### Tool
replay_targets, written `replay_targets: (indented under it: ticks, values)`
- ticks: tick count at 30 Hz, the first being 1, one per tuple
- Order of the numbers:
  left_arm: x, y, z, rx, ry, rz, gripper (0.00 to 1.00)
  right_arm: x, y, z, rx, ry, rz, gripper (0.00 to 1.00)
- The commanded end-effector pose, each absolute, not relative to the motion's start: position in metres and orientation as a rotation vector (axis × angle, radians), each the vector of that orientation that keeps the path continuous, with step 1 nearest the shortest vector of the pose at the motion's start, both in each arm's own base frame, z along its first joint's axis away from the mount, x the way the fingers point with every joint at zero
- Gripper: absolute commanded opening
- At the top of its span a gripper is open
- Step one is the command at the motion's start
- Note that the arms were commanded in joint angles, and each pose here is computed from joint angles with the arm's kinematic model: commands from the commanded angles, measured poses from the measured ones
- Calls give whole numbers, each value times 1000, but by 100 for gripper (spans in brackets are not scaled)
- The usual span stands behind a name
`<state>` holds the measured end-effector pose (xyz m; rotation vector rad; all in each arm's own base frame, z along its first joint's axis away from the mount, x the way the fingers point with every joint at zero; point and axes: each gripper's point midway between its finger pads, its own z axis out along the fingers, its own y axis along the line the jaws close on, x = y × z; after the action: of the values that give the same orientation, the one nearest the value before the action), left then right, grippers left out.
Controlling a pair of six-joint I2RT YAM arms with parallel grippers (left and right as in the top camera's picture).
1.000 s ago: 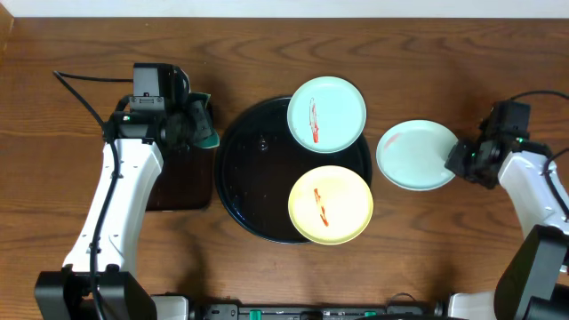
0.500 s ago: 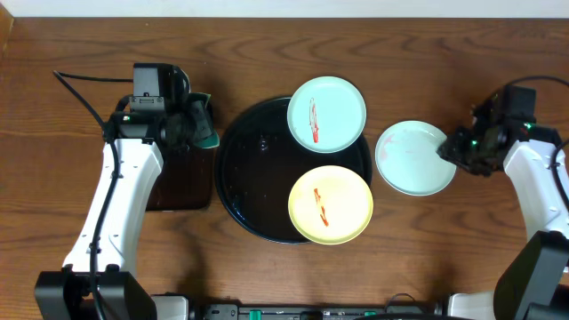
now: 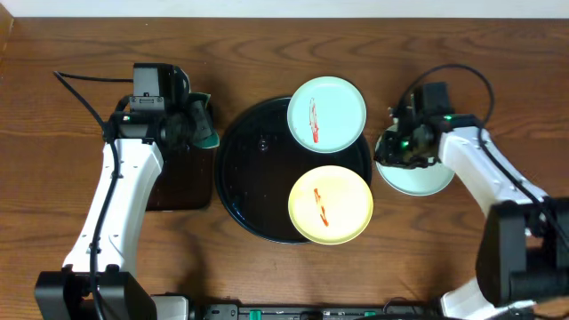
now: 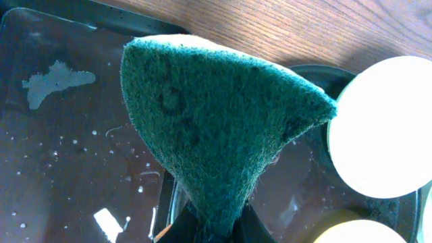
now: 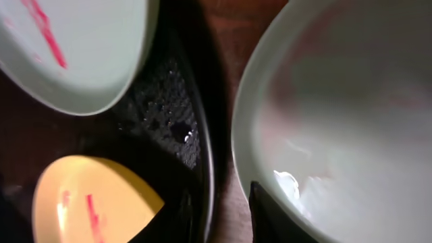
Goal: Clean dirty plates on tray and stack at the side
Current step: 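Lower the pale green plate onto the table and release it, then move the right gripper to the yellow plate rim and grip it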
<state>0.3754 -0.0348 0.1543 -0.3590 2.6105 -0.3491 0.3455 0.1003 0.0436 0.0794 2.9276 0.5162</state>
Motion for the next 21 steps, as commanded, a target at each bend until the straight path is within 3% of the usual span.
replay_targets:
  ticks: [1,14,21]
  values:
    - [373,-33,148,-385,2626,-343,8,347,107,27,72,2960,488,25]
    - [373,-33,148,-384,2626,-342,8,342,120,0,32,3018,477,24]
    - [373,-33,148,-384,2626,-342,7,342,82,-7,113,3045,216,25]
